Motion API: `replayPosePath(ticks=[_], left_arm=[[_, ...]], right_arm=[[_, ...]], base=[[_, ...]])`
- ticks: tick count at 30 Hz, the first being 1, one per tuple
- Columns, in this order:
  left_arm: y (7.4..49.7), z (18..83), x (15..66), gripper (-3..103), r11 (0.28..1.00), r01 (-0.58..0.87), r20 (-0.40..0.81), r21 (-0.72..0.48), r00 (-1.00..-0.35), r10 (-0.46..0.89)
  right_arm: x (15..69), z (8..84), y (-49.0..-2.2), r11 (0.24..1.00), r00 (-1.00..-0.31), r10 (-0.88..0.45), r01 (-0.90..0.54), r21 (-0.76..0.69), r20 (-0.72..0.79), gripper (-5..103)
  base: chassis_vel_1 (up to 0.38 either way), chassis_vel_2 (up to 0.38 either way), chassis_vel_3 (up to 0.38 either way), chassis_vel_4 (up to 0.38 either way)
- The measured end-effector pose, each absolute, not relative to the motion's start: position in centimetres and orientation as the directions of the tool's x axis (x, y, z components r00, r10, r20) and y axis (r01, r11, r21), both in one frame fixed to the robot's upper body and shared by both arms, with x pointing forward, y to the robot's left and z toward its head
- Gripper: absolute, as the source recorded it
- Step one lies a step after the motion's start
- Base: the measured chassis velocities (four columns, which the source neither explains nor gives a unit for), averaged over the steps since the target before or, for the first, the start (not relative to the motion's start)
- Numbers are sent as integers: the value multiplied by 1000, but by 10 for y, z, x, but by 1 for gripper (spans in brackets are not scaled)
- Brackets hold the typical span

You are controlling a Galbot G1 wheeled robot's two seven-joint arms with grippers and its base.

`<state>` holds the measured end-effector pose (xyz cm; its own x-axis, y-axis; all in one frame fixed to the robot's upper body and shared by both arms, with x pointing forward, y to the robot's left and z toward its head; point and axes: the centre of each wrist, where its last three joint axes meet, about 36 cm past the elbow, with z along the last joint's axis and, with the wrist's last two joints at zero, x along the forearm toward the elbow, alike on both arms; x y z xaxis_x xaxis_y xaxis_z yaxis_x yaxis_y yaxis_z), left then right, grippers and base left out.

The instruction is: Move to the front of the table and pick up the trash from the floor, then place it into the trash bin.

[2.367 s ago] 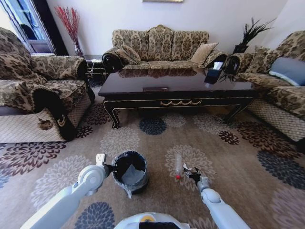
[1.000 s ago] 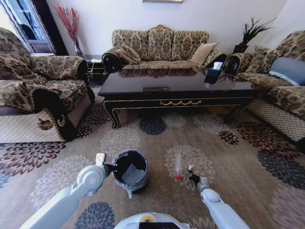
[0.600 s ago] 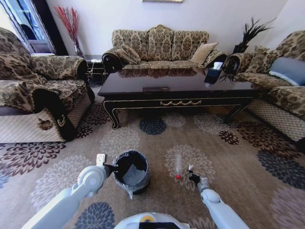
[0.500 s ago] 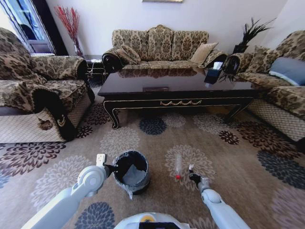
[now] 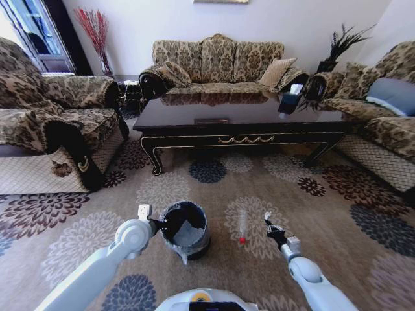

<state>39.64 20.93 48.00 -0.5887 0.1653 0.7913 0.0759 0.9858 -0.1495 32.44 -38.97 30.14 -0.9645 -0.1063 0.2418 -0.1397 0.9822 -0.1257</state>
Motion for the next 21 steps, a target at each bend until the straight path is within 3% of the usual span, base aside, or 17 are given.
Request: replayPosePath(ticks=[7, 21], left_arm=[[181, 481, 420, 2, 980, 125, 780, -154, -594, 198], [116, 485, 446, 2, 959, 244, 774, -142, -577, 261]], right_arm=[[294, 369, -358, 971, -975, -185, -200, -129, 121, 0], [261, 426, -321, 940, -954, -300, -298, -163, 15, 0]], base=[[0, 0, 0, 0], [0, 0, 0, 0]])
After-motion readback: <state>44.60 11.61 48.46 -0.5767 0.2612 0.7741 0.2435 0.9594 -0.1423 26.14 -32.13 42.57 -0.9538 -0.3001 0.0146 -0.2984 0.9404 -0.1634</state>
